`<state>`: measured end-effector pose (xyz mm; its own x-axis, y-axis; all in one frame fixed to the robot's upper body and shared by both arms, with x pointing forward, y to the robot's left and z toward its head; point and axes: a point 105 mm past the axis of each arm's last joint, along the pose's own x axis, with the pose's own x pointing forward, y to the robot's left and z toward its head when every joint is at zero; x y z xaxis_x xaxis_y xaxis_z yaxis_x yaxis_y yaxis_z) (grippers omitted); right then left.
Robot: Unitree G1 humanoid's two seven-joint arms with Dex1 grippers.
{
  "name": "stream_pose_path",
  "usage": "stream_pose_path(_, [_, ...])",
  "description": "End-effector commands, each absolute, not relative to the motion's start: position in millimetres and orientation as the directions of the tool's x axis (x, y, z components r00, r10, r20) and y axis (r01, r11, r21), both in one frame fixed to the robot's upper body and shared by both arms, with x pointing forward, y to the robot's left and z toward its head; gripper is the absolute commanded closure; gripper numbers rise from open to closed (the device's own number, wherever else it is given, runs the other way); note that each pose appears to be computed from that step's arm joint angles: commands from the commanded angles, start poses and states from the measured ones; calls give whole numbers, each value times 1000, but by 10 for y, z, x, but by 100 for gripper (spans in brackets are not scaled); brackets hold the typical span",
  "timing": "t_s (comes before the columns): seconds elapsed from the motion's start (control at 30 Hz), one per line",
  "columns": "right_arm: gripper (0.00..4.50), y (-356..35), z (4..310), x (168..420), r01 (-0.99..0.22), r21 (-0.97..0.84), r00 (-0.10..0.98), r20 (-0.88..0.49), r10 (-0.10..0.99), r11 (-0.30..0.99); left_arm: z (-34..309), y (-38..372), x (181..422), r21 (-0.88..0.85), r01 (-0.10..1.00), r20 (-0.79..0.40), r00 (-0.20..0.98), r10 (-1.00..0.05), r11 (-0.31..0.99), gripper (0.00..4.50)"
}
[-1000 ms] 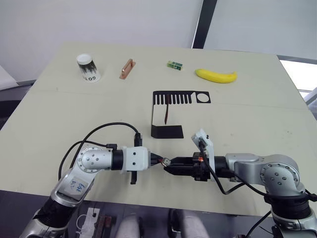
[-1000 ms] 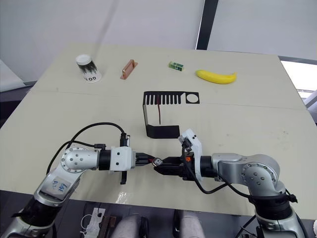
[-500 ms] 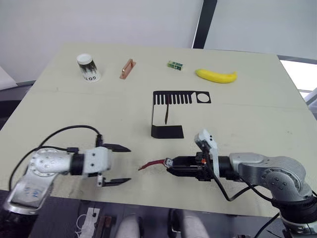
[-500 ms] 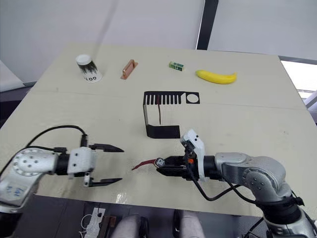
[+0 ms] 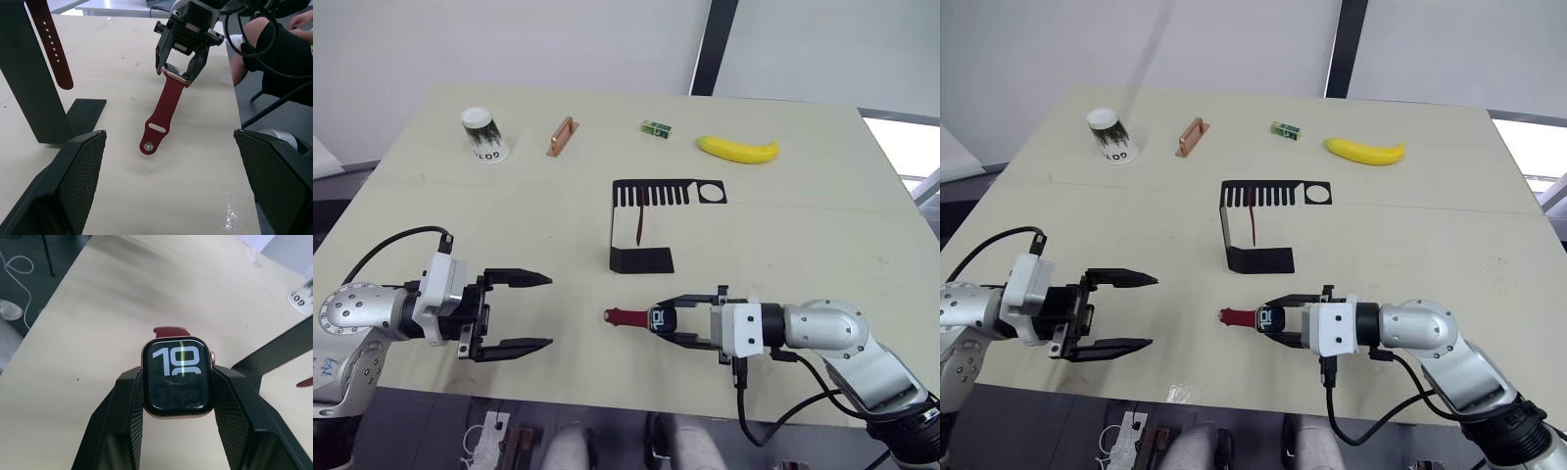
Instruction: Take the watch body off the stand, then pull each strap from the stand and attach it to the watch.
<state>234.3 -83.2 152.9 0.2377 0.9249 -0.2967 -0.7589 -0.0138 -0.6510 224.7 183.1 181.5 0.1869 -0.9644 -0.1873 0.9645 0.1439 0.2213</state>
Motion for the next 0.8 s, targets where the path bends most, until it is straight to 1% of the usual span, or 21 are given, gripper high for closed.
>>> stream_pose_path(0.03, [297,-839,1574,2312,-726,-686,228,-297,927,-41,1912,1841,2212,261,956,-175,180,-968,131,0])
stream_pose_path(0.17, [297,-818,1566,2335,-729,-684,235,-293,927,-31,1913,1815,2217,278,952,-175,185,-967,131,0])
stream_pose_path(0.23, [297,-768,1604,2336,-761,-649,217,-264,940,-7,1905,1802,2203,277,953,-181,180,-967,126,0])
stream_pose_path(0.33, [297,-637,1676,2391,-870,-491,163,-220,962,35,1908,1795,2201,273,955,-181,174,-968,120,0])
stream_pose_path(0.37, [297,-576,1689,2417,-908,-417,135,-212,968,36,1915,1791,2204,273,955,-180,170,-969,116,0])
stream_pose_path(0.43, [297,-456,1672,2460,-945,-328,88,-218,972,12,1930,1781,2214,274,956,-182,158,-971,104,0])
stream_pose_path(0.5, [297,-384,1556,2476,-959,-283,53,-269,962,-26,1940,1775,2222,276,957,-188,144,-972,88,0])
stream_pose_path(0.57, [297,-346,1428,2507,-965,-258,44,-314,948,-40,1948,1776,2234,279,956,-190,142,-971,86,0])
stream_pose_path(0.67, [297,-345,1265,2575,-976,-219,71,-353,933,-8,1938,1794,2243,284,955,-199,149,-969,89,0])
stream_pose_path(0.8, [297,-470,1088,2618,-977,-213,112,-412,904,24,1882,1844,2215,280,954,-209,166,-964,104,0])
